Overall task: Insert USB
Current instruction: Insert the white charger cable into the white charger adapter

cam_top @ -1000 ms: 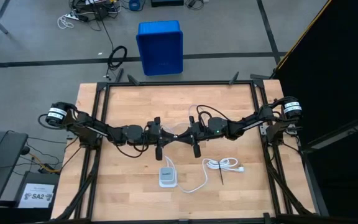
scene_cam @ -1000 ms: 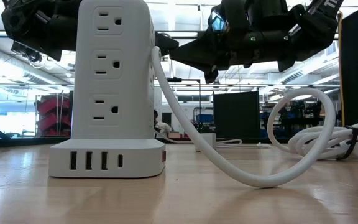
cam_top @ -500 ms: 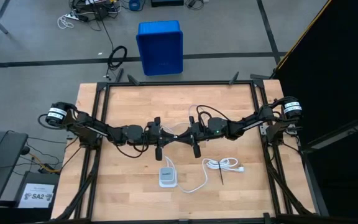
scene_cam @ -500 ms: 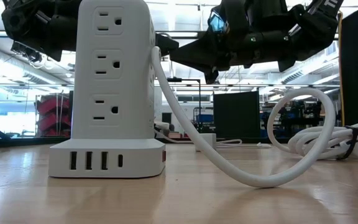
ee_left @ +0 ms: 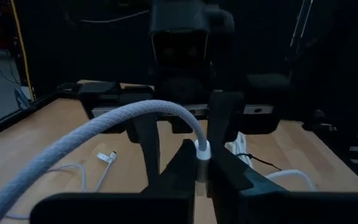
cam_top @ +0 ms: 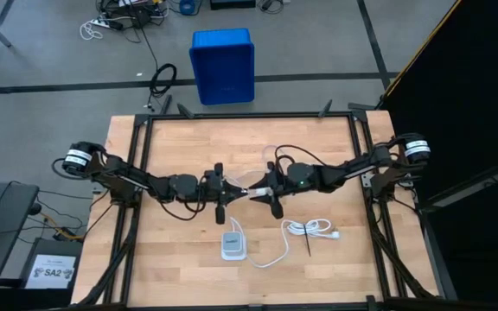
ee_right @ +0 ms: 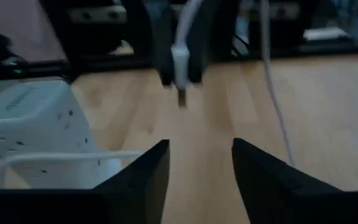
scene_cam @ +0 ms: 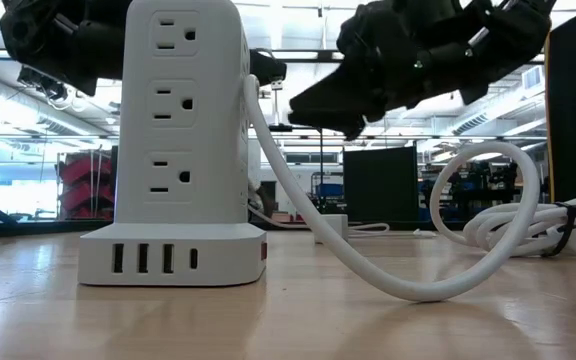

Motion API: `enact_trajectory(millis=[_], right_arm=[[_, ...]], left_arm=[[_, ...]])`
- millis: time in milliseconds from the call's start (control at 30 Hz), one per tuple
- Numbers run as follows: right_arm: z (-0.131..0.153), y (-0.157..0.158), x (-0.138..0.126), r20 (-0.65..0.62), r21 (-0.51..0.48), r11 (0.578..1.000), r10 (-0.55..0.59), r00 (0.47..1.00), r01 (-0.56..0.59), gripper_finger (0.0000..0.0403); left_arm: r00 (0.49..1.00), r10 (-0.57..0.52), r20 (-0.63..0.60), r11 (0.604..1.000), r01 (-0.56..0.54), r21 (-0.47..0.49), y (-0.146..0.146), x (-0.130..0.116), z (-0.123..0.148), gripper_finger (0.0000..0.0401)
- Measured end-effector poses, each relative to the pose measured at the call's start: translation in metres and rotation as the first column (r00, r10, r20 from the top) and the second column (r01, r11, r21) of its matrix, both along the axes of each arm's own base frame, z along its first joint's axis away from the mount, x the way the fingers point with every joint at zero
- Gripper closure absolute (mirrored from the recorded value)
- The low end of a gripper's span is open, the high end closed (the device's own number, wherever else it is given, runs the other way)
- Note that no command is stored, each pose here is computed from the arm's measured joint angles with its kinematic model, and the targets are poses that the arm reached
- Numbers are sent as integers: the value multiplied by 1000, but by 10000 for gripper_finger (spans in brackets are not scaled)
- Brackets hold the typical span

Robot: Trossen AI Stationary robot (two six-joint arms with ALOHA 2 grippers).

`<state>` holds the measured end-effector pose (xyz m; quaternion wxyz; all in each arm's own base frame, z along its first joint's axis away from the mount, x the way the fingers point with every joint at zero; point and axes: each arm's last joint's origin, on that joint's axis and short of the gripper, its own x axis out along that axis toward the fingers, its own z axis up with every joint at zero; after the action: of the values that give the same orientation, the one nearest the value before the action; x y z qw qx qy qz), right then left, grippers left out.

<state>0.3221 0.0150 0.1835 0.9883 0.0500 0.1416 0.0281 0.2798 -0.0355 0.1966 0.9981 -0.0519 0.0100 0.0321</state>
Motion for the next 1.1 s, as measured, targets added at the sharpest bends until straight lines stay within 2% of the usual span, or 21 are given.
enact_trajectory(millis=[167, 300, 400, 667, 867, 1100], right_arm=[[-5, -4, -9, -138, -44, 990, -138, 981, 133, 231], [-12, -9, -10, -225, -43, 984, -175, 958, 170, 229], [-17, -14, -4, -337, -52, 980, -200, 920, 194, 229], [-20, -17, 24, -524, -79, 983, -184, 832, 167, 218], [-40, -17, 37, -640, -101, 983, -182, 746, 152, 202], [-51, -18, 40, -667, -97, 982, -187, 721, 164, 206]], left_arm=[[1000, 22, 1, 1000, -22, 4, 1, 0, 0, 398], [1000, 30, -3, 1000, -30, 6, 1, 0, 0, 398], [1000, 31, -1, 999, -31, 24, 1, 0, 0, 398], [999, 33, -11, 999, -33, 28, 1, 0, -1, 398], [998, 34, -48, 999, -33, 18, 2, 0, -5, 398], [998, 35, -57, 999, -34, 11, 2, 0, -5, 398]])
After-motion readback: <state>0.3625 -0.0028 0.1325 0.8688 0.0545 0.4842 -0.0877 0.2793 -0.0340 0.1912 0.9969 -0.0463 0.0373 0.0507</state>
